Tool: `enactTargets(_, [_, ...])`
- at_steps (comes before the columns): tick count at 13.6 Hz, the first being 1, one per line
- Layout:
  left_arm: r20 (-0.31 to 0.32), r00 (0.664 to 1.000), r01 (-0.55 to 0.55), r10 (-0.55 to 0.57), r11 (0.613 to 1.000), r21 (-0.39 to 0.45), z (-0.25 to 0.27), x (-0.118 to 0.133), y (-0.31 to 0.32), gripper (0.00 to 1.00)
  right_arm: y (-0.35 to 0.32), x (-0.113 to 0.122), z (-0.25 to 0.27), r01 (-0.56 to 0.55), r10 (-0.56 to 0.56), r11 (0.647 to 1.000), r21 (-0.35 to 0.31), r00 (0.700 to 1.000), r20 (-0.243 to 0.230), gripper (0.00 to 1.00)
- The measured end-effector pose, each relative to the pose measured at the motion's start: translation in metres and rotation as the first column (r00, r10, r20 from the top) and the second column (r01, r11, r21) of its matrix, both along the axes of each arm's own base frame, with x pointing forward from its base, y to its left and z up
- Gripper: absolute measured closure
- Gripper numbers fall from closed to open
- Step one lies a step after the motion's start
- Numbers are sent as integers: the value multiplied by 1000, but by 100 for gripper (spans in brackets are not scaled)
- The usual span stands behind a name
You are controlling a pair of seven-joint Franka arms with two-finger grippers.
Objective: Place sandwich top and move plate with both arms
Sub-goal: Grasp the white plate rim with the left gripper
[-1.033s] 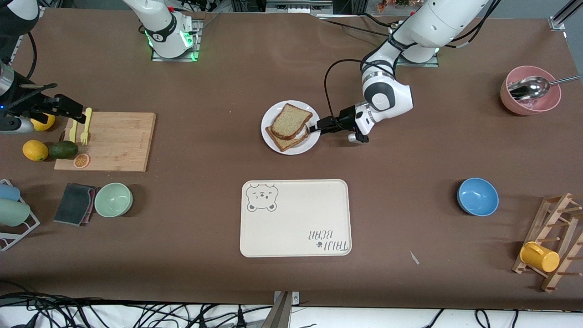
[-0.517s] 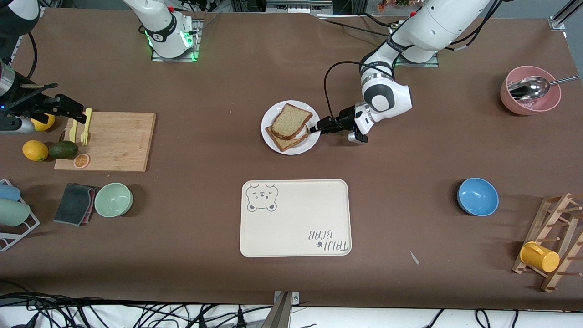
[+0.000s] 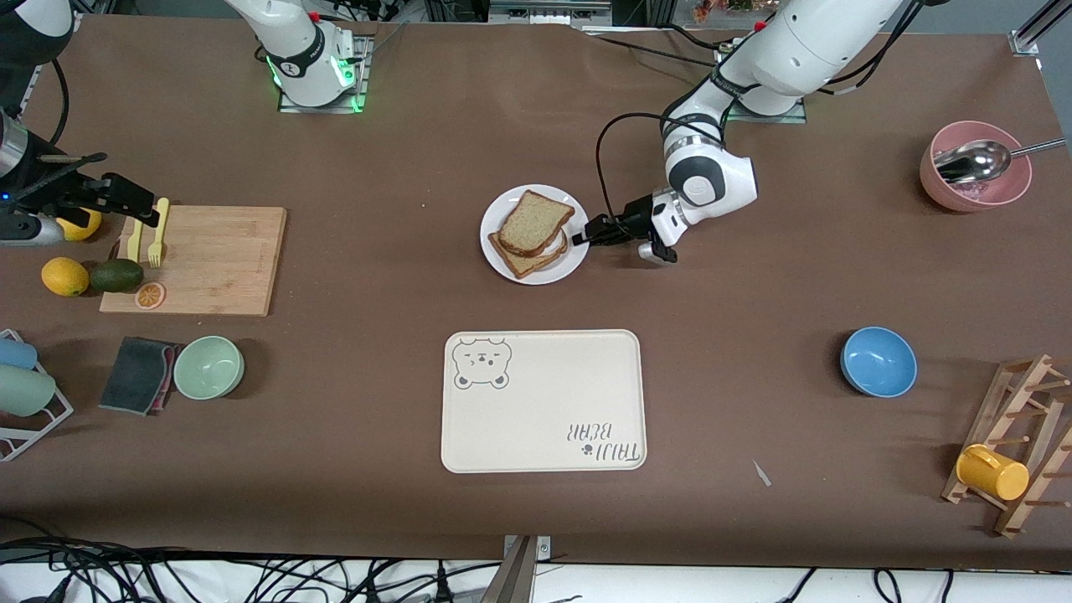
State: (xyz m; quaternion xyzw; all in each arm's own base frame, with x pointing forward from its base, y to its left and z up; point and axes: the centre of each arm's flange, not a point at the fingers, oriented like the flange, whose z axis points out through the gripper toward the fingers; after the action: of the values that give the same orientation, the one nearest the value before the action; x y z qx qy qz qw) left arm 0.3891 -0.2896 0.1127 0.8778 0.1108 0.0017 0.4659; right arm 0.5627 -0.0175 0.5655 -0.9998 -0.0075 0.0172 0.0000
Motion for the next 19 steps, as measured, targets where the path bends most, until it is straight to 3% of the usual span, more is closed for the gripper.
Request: enactTargets(19, [31, 999, 29, -29, 1000, 0, 8, -5, -3, 94, 0, 0, 0, 0, 0, 1000, 0, 1000, 0, 0])
